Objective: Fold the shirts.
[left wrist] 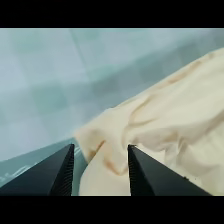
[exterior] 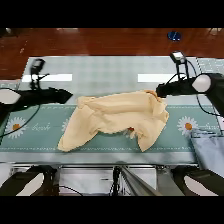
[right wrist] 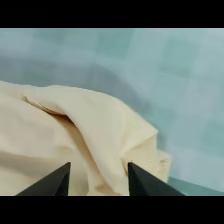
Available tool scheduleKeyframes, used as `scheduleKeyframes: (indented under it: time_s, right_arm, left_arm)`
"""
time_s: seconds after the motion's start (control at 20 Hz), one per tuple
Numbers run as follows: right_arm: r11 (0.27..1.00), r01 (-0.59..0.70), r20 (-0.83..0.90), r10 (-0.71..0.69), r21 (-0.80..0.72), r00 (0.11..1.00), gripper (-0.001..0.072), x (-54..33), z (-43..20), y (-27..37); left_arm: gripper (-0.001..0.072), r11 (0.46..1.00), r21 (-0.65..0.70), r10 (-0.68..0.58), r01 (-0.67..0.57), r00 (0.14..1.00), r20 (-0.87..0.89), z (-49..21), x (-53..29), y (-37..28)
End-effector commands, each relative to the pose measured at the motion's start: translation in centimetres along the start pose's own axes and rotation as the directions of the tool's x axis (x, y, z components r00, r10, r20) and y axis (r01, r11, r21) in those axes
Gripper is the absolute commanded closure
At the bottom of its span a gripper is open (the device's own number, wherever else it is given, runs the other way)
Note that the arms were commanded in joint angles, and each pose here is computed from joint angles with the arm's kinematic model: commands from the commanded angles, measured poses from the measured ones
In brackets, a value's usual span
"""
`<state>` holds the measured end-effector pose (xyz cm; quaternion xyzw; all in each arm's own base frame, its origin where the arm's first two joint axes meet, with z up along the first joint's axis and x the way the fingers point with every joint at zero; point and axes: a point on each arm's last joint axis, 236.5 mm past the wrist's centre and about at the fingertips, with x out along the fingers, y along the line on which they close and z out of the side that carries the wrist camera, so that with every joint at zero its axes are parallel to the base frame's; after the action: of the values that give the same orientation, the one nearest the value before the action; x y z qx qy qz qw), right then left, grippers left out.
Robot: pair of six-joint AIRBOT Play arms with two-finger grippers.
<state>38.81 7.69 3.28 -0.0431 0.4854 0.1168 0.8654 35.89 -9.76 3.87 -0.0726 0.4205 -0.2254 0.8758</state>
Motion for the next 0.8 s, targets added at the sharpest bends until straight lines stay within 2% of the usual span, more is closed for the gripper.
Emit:
scheduleKeyframes:
  time_s: [0.0,0.05,0.1,0.15,0.2,0.25,0.3,0.45,0.6,0.75]
  right_arm:
    - [0.960,0.250,-0.039,-0.256,-0.129,0.966,0.0273,-6.0,-1.6,-5.6]
    - [0.942,0.296,-0.092,-0.313,-0.158,0.945,0.0278,-6.9,-3.0,-6.8]
    - [0.938,0.305,-0.149,-0.329,-0.163,0.933,0.0277,-7.3,-4.4,-7.6]
    - [0.953,0.269,-0.192,-0.292,-0.136,0.937,0.0273,-7.0,-5.7,-7.4]
    - [0.973,0.211,-0.218,-0.226,-0.089,0.949,0.0230,-6.3,-6.6,-6.6]
    - [0.990,0.143,-0.236,-0.143,-0.018,0.961,0.0211,-5.7,-7.5,-5.6]
    - [0.995,0.082,-0.246,-0.064,0.063,0.967,0.0158,-5.0,-8.3,-4.7]
    - [0.989,0.015,-0.280,0.027,0.147,0.960,0.0157,-3.9,-10.8,-4.3]
    - [0.988,0.020,-0.312,0.029,0.153,0.950,0.0157,-3.5,-12.5,-5.3]
    - [0.982,0.009,-0.278,0.044,0.187,0.960,0.0158,-3.3,-12.0,-5.4]
  left_arm:
    - [0.0294,0.996,-0.072,0.034,-0.044,0.989,-0.141,-2.9,-6.9,3.1]
    - [0.0293,0.989,-0.136,0.026,-0.051,0.983,-0.179,-4.8,-8.1,3.7]
    - [0.0233,0.966,-0.250,0.024,-0.068,0.984,-0.175,-6.3,-8.6,4.3]
    - [0.0076,0.936,-0.347,0.000,-0.059,0.986,-0.169,-7.8,-8.5,4.2]
    - [0.0044,0.909,-0.413,-0.031,-0.053,0.981,-0.194,-10.1,-8.1,3.9]
    - [0.0044,0.888,-0.458,-0.069,-0.045,0.971,-0.229,-12.4,-7.6,3.3]
    - [0.0026,0.864,-0.503,-0.118,-0.034,0.956,-0.268,-14.7,-7.0,2.5]
    - [0.0021,0.790,-0.614,-0.268,-0.009,0.895,-0.357,-19.8,-6.1,-0.5]
    - [0.0020,0.727,-0.684,-0.264,-0.066,0.892,-0.367,-19.9,-6.6,-0.1]
    - [0.0020,0.716,-0.676,-0.236,-0.175,0.851,-0.470,-22.4,-7.6,0.9]
